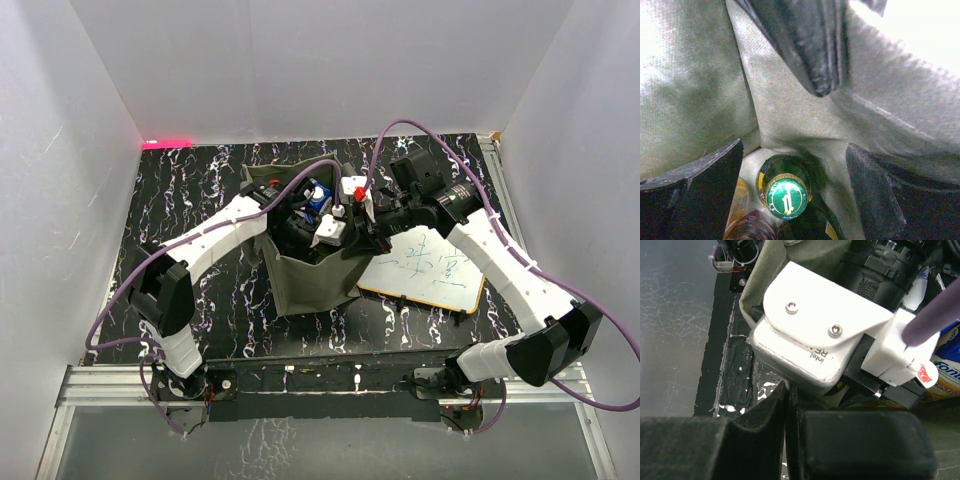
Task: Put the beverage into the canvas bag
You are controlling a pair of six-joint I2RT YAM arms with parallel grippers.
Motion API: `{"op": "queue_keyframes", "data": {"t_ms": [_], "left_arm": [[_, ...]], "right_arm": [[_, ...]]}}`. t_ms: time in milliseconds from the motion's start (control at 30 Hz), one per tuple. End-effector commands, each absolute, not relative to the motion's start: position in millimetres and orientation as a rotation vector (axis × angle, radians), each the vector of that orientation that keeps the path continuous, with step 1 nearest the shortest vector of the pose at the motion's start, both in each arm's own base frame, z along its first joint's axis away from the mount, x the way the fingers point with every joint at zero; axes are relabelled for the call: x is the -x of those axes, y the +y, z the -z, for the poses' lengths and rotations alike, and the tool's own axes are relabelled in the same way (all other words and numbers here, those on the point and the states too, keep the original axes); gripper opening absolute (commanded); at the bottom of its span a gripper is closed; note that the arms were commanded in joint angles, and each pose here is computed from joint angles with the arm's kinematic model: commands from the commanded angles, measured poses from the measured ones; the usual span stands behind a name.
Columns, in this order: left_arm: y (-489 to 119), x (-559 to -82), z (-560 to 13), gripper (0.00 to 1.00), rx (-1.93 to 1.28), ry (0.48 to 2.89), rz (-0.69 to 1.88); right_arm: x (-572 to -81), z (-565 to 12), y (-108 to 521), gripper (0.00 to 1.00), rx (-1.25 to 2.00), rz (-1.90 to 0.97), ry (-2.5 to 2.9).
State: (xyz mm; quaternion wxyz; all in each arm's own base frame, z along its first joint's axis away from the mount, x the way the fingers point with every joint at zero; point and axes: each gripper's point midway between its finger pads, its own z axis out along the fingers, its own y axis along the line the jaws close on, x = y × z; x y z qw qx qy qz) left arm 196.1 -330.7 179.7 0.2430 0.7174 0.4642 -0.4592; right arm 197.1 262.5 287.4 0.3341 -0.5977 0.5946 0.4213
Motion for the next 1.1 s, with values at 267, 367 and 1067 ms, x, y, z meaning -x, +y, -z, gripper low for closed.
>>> {"op": "queue_keyframes", "data": {"t_ms": [267, 367, 1067], "left_arm": [[-325, -179, -242, 0.85, -1.998, 1.103, 1.163], [-325, -185, -257, 0.85, -1.974, 1.113, 1.133], [-303, -208, -301, 0.86, -1.91, 1.022, 1.004]], "right_arm": [[-190, -307, 262, 0.08, 1.559, -1.079, 1.462], [-189, -309, 263, 0.08, 1.559, -1.087, 1.451], [-195, -351, 263, 0.13, 1.457, -1.132, 1.359]]}}
